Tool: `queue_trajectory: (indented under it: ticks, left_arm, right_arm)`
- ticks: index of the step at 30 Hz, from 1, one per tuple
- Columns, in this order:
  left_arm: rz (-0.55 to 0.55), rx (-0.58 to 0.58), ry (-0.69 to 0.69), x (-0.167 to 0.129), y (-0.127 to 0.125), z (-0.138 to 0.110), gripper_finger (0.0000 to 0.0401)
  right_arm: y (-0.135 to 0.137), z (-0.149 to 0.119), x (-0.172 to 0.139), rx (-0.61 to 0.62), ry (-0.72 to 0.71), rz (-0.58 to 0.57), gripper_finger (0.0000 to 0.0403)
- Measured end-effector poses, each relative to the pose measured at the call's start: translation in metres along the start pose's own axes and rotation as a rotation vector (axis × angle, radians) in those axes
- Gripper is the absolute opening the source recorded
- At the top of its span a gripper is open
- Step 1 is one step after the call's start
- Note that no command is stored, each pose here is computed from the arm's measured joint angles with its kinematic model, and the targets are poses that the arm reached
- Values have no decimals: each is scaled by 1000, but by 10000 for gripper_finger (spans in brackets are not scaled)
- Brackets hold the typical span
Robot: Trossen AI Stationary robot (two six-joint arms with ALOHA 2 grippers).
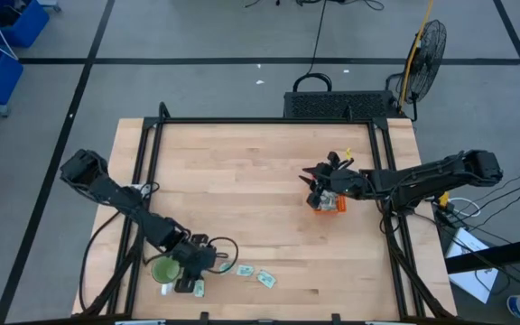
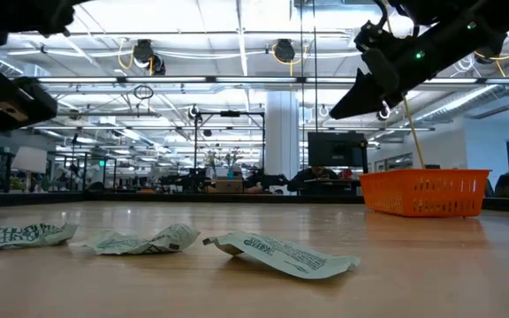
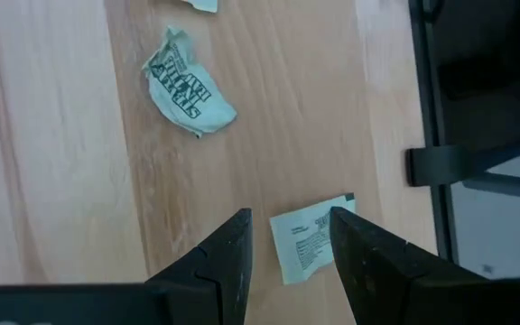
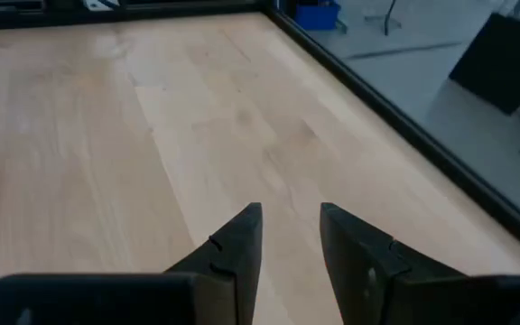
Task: Pick and place Stevia / Truvia into bins
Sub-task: Put the stevia packet into the orange basket
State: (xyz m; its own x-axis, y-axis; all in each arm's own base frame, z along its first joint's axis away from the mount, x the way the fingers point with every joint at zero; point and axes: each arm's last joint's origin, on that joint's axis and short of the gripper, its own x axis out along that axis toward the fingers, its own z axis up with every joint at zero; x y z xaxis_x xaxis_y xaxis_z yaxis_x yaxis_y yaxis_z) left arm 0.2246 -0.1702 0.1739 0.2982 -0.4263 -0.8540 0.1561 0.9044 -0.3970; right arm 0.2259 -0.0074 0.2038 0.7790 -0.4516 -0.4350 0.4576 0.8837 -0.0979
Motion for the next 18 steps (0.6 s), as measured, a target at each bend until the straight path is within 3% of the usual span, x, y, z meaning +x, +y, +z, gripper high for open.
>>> queue_trajectory:
  ticks: [10,18]
  left_arm:
    - [-48,-17,53,-5,8,15,154]
    - [62,52,294,16,3,38,154]
  right_arm:
    - [1,8,0,-69,-78,7,109]
    - [1,15,-1,-72,-139,10,109]
